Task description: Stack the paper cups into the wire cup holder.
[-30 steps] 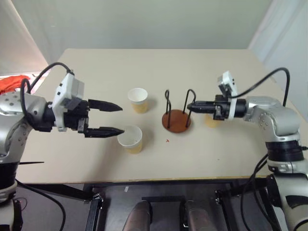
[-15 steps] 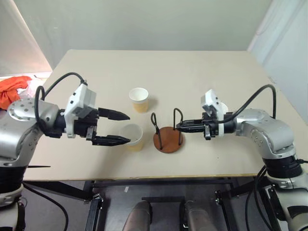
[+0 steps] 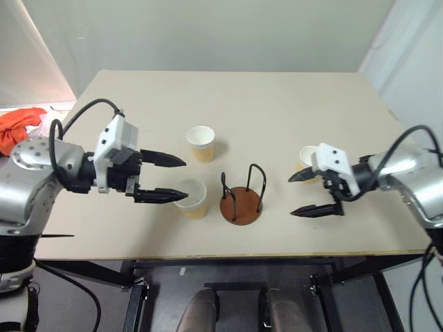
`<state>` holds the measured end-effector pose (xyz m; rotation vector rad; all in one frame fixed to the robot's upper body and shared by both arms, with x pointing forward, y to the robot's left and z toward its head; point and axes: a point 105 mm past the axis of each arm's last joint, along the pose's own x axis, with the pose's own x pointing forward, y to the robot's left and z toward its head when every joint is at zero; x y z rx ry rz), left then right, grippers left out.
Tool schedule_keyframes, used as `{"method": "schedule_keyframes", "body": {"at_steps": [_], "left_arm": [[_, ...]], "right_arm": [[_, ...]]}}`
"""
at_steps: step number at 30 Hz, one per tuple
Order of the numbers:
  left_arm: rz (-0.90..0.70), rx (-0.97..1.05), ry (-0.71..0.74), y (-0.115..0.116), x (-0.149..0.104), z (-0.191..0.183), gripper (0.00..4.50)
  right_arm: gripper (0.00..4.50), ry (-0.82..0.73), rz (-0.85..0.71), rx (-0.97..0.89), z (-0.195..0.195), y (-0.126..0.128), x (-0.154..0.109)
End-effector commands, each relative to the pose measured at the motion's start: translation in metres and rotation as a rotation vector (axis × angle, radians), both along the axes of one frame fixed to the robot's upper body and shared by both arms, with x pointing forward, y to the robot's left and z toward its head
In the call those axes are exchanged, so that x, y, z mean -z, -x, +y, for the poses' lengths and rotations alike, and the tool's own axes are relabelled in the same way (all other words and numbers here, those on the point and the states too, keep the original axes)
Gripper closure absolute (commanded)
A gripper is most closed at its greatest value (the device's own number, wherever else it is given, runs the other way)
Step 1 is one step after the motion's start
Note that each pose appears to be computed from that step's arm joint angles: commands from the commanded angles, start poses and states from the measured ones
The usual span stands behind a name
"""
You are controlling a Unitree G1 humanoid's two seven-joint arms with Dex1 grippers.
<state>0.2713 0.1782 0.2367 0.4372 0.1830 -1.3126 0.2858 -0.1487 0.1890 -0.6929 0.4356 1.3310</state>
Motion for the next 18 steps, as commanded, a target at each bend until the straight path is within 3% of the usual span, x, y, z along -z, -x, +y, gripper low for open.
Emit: {"method": "schedule_keyframes", "body": {"at_steps": [1, 5, 8, 18], "left_arm": [[-0.083, 0.043, -0.006, 0.004, -0.019, -0.003, 0.52], [-0.118, 0.056, -0.024, 0.006, -0.023, -0.007, 0.52], [-0.123, 0.062, -0.042, 0.007, -0.02, -0.009, 0.52], [-0.13, 0.032, -0.061, 0.012, -0.02, -0.005, 0.52]], "right_arm": [[0.04, 0.038, -0.179, -0.021, -0.014, -0.004, -0.048], [0.04, 0.083, -0.284, 0.045, -0.026, -0.03, -0.063], [0.04, 0.169, -0.305, 0.094, -0.035, -0.052, -0.048], [0.04, 0.311, -0.252, 0.098, -0.042, -0.086, 0.002]]}}
